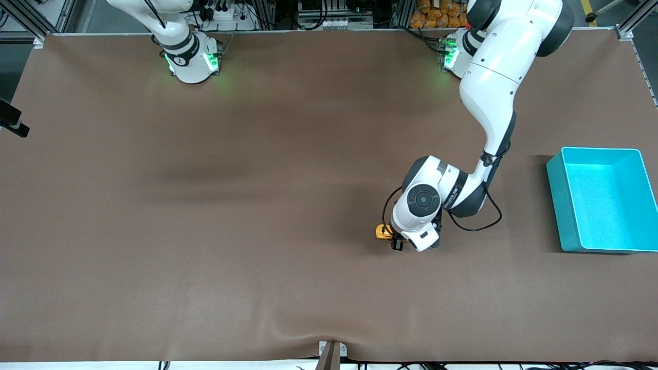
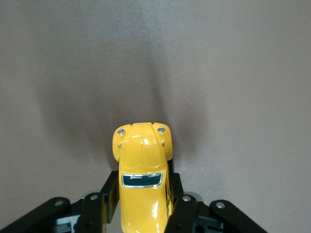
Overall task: Wind and store yellow beetle car
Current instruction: 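Lift the yellow car with the left gripper and carry it over the bin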
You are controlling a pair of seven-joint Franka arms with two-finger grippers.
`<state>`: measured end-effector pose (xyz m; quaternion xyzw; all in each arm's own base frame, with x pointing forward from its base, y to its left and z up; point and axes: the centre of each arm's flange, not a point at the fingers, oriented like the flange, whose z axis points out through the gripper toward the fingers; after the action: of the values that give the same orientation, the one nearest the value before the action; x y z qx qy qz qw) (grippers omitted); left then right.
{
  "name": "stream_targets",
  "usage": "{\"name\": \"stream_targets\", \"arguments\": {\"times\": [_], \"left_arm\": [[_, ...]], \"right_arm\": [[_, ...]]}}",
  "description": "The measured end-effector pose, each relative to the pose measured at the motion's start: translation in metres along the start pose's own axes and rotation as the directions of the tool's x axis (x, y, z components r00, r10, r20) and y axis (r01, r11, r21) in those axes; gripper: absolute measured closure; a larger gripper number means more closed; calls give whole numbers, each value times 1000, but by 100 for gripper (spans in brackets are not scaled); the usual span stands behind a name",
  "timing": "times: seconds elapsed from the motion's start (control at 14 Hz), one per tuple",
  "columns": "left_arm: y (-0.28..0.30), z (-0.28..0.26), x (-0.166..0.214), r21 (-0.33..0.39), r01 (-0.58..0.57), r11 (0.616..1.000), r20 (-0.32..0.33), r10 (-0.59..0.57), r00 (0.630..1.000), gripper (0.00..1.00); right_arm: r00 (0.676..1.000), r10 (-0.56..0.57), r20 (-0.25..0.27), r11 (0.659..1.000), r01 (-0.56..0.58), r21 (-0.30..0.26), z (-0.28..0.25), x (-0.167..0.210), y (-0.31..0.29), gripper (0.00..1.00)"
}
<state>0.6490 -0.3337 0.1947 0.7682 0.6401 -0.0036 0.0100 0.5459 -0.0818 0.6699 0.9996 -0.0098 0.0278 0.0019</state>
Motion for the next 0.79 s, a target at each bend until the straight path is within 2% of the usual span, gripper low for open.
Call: {"name": "stream_targets", "arguments": {"times": [0.21, 0.5, 0.79], "left_arm": [[11, -18, 7, -39, 9, 999, 1, -9, 1000, 54], [24, -68, 28, -108, -10, 994, -34, 7, 999, 54], [28, -120, 76, -75, -85, 994, -76, 79, 994, 54]], "right_arm": [[1000, 0, 0, 1000, 0, 0, 0, 0, 0, 0], [1000, 0, -1, 1000, 0, 0, 0, 0, 0, 0], [1000, 0, -4, 1000, 0, 0, 0, 1, 0, 0]]}}
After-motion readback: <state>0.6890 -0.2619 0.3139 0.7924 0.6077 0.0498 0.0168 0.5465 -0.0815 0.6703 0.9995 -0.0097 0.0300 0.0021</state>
